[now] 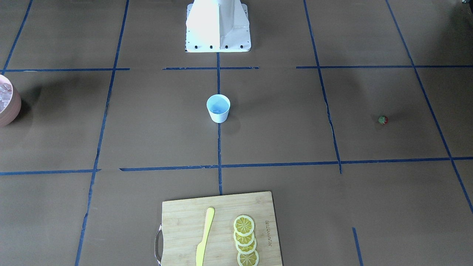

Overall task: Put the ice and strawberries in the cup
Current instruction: 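Lower the right gripper into the bowl of ice cubes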

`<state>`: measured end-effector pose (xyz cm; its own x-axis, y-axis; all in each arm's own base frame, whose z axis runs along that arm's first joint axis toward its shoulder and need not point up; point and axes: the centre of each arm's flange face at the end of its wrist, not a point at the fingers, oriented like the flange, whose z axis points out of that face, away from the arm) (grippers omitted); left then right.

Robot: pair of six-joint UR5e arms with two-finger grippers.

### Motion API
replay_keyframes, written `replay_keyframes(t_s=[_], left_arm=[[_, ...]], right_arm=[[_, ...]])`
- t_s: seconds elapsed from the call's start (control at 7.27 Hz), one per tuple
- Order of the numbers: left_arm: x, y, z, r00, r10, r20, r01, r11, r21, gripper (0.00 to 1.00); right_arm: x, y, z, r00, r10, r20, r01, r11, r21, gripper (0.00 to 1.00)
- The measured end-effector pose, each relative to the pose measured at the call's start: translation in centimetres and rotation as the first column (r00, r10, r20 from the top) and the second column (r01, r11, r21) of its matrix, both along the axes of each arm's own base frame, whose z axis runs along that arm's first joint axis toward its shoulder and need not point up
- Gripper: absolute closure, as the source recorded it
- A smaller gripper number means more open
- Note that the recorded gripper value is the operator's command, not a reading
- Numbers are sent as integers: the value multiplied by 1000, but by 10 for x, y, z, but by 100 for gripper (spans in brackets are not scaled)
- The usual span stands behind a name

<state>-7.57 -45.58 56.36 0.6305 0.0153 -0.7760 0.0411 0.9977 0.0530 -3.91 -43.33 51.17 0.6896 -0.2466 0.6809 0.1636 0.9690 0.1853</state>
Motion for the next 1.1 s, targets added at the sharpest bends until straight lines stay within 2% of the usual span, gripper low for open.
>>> replay_keyframes(t_s=[0.28,0.55,0.83,1.1], left_arm=[[0,5,-3,1000,-4,-1,4,1000,-1,0],[0,6,-5,1000,-5,0,5,1000,4,0],[1,8,-6,1000,-5,-1,5,1000,3,0],[1,10,-5,1000,-5,-1,5,1000,1,0]], right_arm=[[16,23,58,1000,9,16,-9,1000,2,2],[20,37,100,996,88,31,-88,996,-17,5],[22,57,120,983,179,46,-176,983,-51,7],[5,66,128,984,177,18,-176,981,-77,9]])
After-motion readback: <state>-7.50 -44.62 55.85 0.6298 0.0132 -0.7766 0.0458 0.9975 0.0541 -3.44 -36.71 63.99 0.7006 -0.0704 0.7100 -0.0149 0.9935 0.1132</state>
